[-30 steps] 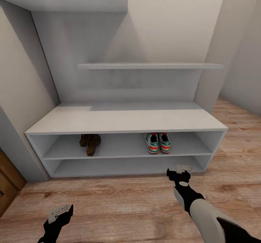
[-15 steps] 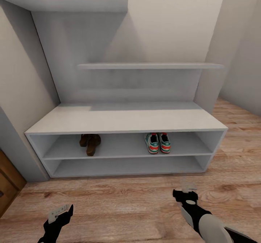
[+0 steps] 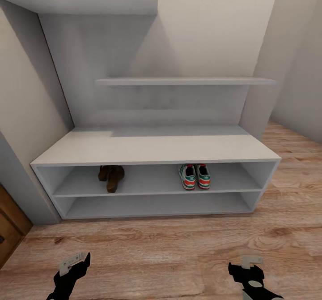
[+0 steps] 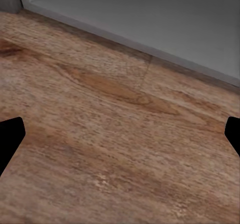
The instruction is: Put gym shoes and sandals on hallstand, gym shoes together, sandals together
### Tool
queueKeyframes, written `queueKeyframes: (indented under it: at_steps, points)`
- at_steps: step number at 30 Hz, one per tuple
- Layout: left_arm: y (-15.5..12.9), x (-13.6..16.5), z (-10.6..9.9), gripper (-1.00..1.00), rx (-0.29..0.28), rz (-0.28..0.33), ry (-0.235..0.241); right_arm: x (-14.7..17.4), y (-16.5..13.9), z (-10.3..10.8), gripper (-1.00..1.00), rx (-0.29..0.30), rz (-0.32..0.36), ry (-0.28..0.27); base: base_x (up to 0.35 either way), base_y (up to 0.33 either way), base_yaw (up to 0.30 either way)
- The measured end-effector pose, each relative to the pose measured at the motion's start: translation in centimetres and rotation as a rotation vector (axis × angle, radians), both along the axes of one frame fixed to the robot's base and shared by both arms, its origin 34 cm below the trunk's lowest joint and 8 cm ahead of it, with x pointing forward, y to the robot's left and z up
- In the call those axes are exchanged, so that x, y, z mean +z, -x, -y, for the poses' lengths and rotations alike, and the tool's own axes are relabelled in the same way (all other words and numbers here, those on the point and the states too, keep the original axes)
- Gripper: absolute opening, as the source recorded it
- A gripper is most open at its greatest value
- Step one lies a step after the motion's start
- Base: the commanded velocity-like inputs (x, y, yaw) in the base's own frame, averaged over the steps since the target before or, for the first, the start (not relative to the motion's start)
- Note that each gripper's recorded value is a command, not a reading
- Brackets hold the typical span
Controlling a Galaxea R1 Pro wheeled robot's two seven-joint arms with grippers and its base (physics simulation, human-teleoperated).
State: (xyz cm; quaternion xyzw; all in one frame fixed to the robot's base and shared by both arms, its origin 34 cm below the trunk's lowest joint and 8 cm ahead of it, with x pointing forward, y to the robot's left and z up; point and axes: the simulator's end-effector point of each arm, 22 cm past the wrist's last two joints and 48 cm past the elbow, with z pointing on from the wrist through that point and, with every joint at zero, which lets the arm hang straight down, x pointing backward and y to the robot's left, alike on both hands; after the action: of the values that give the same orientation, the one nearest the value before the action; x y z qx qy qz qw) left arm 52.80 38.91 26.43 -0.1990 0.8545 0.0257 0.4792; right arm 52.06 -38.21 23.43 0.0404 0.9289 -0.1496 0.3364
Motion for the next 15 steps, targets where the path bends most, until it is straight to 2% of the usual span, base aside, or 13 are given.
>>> queueKeyframes:
  at_steps: [7, 15]
  points:
    - [0.0, -0.1, 0.1, 1.00, -0.002, -0.002, 0.002, -1.2, 2.2, -0.2, 1.00, 0.021, -0.017, -0.016, 0.000, 0.000, 0.000]
    - [0.1, -0.1, 0.1, 1.00, -0.004, -0.004, 0.003, -1.6, 3.0, -0.2, 1.00, 0.027, -0.024, -0.022, 0.000, 0.000, 0.000]
